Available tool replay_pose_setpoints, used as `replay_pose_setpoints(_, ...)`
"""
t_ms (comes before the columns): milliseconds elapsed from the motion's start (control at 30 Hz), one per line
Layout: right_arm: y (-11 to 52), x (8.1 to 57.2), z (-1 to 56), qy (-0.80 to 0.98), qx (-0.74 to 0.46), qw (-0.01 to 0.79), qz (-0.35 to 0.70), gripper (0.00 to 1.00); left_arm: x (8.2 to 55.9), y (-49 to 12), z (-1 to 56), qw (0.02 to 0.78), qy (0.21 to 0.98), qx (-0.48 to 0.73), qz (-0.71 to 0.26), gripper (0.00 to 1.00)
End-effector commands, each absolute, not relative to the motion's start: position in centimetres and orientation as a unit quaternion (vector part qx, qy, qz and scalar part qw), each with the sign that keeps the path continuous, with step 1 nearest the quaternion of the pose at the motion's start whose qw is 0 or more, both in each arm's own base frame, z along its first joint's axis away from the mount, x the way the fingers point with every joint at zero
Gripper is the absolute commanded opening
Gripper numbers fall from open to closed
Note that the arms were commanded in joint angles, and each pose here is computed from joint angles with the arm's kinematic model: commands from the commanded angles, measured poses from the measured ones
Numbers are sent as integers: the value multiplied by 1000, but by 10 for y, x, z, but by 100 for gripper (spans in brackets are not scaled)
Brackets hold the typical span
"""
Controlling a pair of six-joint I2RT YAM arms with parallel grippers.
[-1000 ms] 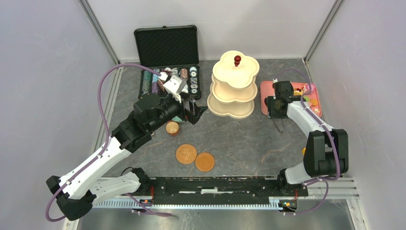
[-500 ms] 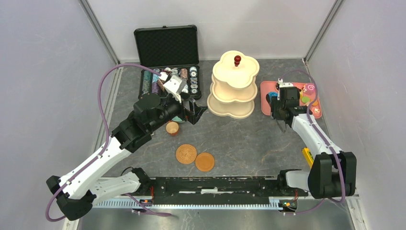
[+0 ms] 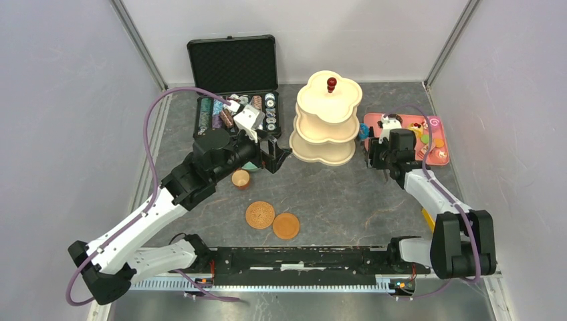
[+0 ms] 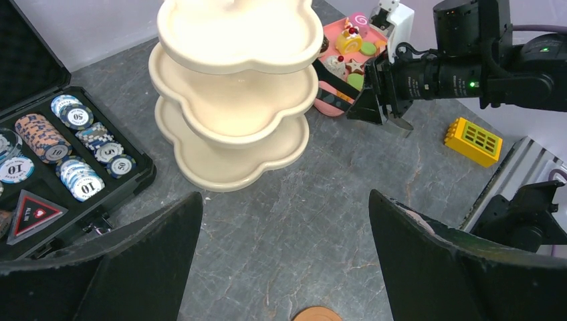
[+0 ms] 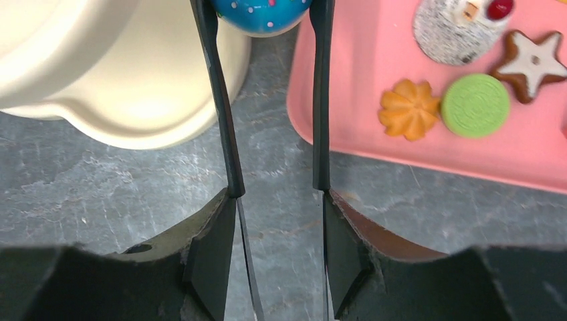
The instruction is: Serve the afternoon tea
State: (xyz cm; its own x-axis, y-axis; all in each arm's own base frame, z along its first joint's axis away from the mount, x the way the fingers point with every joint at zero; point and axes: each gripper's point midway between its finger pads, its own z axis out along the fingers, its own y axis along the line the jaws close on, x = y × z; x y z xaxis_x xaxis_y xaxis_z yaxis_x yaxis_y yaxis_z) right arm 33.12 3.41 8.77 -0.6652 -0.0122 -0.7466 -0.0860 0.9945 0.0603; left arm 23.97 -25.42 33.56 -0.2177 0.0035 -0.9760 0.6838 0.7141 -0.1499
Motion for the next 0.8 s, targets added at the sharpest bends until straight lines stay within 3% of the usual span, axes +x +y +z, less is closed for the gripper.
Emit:
replay_pose_setpoints(0,54,361,104,873,-46,477,94,0,241,-259,342,590,707,249,-298,100)
replay_pose_setpoints(767,87,407,76,861,-81,488,118,6,240,-267,335,573,715,259,-306,100)
